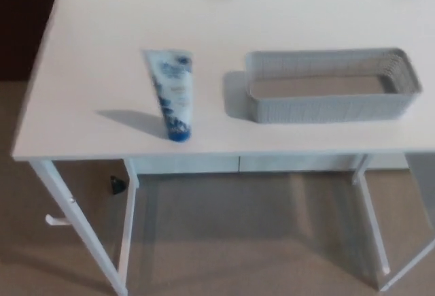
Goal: The robot walks towards a table in front, picks a shampoo with left hand and puts it in a small grey container
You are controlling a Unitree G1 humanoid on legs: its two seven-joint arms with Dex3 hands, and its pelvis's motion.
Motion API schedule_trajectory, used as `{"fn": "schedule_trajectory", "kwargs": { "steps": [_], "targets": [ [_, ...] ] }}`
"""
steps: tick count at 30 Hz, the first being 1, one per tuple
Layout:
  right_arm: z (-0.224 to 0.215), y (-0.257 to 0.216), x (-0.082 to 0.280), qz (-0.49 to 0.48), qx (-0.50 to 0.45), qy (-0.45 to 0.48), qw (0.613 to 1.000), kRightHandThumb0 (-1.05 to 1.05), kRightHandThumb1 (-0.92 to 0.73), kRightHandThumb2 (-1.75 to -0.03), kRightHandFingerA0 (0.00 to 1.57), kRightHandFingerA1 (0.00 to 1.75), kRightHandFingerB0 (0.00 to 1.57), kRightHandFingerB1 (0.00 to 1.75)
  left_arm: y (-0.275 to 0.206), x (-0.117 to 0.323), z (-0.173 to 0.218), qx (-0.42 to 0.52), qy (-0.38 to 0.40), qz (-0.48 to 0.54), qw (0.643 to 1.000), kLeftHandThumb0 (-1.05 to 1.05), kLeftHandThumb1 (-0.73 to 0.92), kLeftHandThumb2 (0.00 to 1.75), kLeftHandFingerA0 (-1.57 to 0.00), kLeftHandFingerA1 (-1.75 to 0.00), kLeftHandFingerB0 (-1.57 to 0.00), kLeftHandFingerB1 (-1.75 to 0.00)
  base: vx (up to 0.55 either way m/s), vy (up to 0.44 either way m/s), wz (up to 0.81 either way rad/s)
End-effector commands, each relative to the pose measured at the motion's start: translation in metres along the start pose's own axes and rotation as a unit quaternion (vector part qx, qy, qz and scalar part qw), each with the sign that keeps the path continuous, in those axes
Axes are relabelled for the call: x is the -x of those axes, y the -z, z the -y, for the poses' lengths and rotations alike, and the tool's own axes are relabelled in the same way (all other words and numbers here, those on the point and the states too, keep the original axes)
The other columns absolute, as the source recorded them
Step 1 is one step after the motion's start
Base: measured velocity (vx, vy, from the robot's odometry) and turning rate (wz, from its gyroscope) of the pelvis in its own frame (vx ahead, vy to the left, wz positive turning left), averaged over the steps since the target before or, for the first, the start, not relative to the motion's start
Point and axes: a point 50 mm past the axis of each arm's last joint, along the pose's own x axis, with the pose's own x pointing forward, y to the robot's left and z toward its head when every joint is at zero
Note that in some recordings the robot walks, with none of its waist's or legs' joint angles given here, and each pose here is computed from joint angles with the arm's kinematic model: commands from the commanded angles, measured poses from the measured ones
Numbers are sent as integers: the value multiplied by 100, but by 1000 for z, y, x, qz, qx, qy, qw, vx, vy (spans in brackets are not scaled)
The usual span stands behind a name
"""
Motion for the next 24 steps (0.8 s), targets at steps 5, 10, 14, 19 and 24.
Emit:
{"fn": "schedule_trajectory", "kwargs": {
  "steps": [5,10,14,19,24],
  "targets": [
    [-1,-5,-2,-1,10,-8,1000,-37,-52,-74,68,58,50,50,-1,1,-10,-11,-14,2,1000,-34,55,57,-63,-47,-44,-38,95,51,5],
    [-2,-6,-2,0,4,-12,1000,-36,-52,-74,72,59,51,50,-2,1,-11,-8,-15,2,1000,-32,54,56,-62,-47,-44,-39,89,-90,4],
    [-2,-7,-3,-2,12,-14,1000,-37,-53,-75,70,59,52,51,-2,1,-12,-13,-13,2,1000,-35,56,57,-63,-45,-44,-38,59,-250,15],
    [-2,-10,-4,1,15,-16,1000,-37,-53,-76,71,60,52,51,-4,1,-13,-28,-15,6,999,-45,45,76,-52,-54,-40,-49,80,-54,-5],
    [-3,-11,-4,3,18,-16,1000,-37,-54,-76,72,60,52,51,-5,1,-12,-28,-15,12,999,-35,56,57,-62,-46,-45,-39,43,114,-9]
  ]
}}
